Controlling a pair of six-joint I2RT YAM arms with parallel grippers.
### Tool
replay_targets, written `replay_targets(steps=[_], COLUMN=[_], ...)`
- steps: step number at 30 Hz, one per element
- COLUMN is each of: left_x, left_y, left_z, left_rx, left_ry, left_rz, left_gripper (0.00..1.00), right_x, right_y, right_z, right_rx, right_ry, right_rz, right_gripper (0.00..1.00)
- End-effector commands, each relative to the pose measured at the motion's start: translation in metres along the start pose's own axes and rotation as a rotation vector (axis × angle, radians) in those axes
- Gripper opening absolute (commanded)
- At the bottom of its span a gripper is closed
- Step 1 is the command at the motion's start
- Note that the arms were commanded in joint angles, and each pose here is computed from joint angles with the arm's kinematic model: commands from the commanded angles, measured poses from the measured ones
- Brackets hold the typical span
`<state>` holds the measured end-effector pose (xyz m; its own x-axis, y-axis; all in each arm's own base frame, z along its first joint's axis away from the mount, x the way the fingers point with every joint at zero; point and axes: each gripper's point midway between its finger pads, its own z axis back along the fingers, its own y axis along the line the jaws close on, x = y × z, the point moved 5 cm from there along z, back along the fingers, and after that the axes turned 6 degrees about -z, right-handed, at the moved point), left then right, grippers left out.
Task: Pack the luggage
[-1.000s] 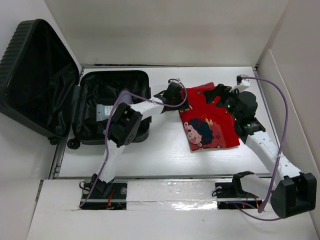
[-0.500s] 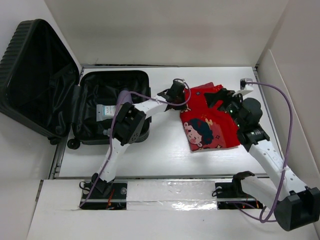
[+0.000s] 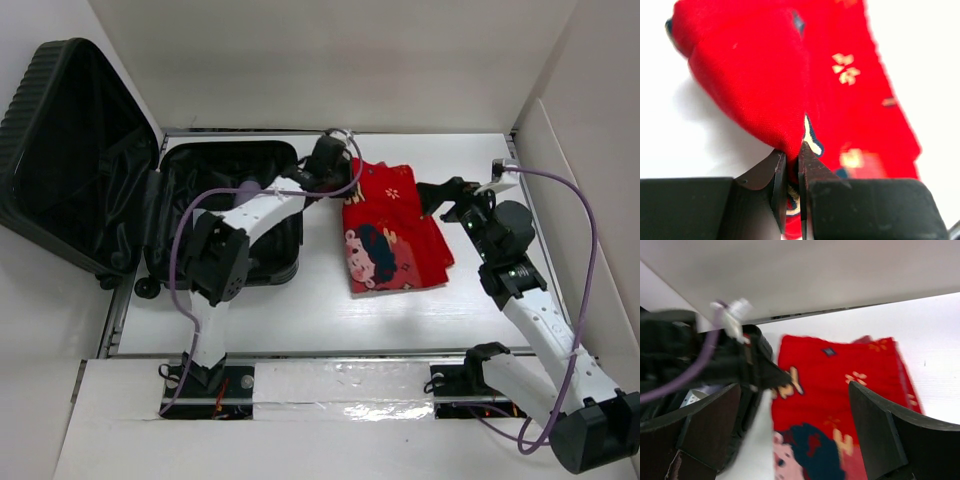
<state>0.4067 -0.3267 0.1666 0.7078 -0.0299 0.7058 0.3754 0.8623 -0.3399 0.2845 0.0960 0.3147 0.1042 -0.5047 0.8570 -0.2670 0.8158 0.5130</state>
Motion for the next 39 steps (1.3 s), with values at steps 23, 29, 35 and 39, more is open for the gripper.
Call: replay_targets(steps=[23,29,35,39], left_x=[0.052,0.041,0.036,0.049], left_y=[0.281,0.330,0.375,0.385], left_z=[0.275,0.262,0.239,0.240], left_rx=[0.606,0.725,0.852,0.867], left_ry=[-0.494,-0.426,-0.295,-0.313], left_rz=[0.388,0.433,0.439,0.442], left_gripper=[0.00,0.00,0.00,0.00], right_x=[-0.002,-0.003,-0.007,-0.015], right_y=[-0.020,-0.019,-0.017,-0.013], right_z=[0.001,0.001,-0.002,-0.008], right_rx=[-0.019,-0.011,0.016,0.041], right_ry=[0.034,0.041,0.068,0.095], right_rz=[0.038,0.041,0.045,0.036], right_gripper=[0.94,0.94,0.94,0.94])
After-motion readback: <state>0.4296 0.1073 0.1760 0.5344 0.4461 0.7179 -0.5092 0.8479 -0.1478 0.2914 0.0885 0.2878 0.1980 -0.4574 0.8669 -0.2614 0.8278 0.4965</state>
